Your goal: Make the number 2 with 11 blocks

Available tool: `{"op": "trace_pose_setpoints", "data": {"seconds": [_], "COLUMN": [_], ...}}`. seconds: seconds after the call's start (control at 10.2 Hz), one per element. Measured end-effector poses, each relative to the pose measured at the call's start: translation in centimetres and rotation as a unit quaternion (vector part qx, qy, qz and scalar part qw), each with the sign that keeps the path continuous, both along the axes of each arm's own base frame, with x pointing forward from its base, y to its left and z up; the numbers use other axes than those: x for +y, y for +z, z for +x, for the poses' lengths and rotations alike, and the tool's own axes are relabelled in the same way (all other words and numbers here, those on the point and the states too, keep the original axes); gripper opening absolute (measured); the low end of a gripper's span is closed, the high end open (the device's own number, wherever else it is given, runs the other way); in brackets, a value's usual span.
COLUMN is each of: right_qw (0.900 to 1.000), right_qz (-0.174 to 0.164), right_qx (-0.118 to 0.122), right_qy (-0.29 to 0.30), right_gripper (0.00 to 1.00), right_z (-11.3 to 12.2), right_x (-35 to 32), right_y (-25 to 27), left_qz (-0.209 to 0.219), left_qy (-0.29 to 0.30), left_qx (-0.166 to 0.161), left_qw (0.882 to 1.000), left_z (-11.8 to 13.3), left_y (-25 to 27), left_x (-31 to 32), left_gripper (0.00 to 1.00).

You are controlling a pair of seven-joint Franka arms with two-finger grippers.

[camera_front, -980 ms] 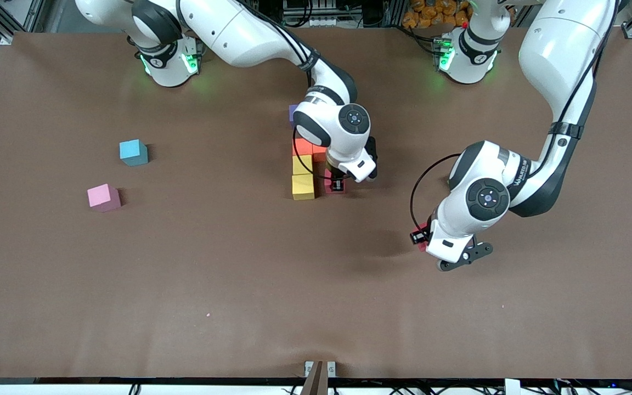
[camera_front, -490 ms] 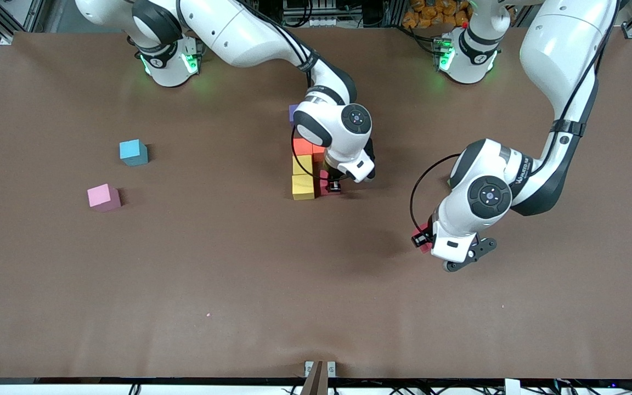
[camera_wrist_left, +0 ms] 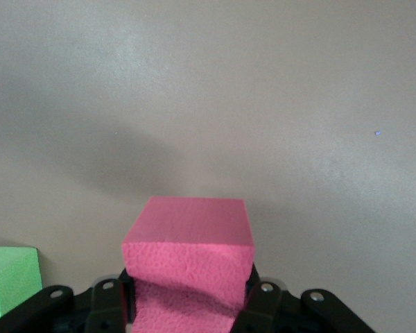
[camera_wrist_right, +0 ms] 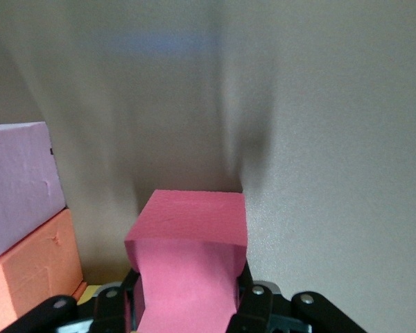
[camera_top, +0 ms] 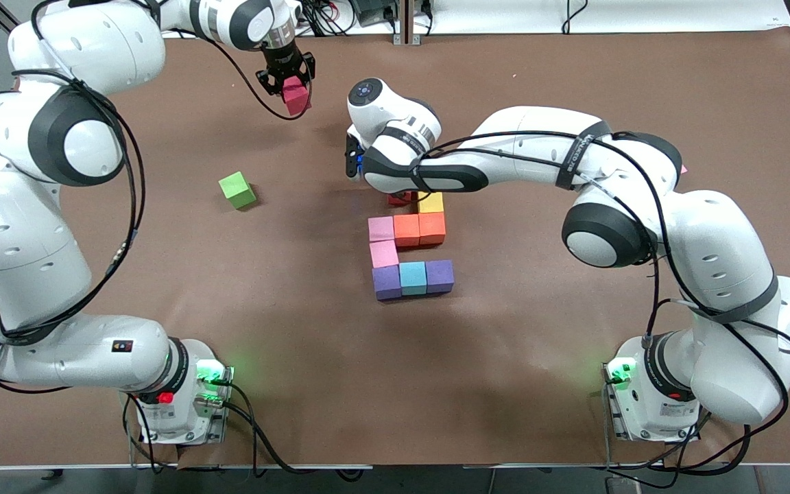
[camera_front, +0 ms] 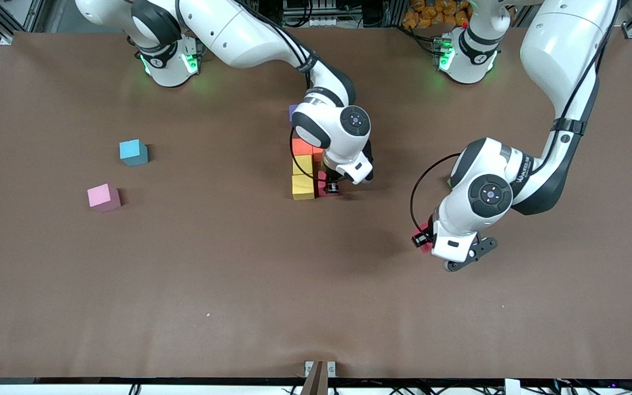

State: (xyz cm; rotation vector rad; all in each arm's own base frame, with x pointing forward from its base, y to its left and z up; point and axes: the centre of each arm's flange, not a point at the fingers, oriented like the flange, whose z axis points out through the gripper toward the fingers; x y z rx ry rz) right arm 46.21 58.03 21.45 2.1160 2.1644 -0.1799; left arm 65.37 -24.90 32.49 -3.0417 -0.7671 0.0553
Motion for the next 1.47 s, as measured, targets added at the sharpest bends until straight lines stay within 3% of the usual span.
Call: {"op": "trace_pose_setpoints", "data": {"seconds": [1.47], "right_qw": [1.000], "right_qz": [0.002], "right_qx": [-0.003], "right_qy": [-0.009], "right_gripper": [0.52], "right_z": [1.2], "right_x": [-0.7], "right_y": [0.0], "left_qz": [0.000], "left_qy": [0.018], "left_qx": [0.001], "left_qw": [1.000], "left_z": [-0.3], "left_y": [0.0], "left_x": [-0.8], "left_gripper": [0.56]}}
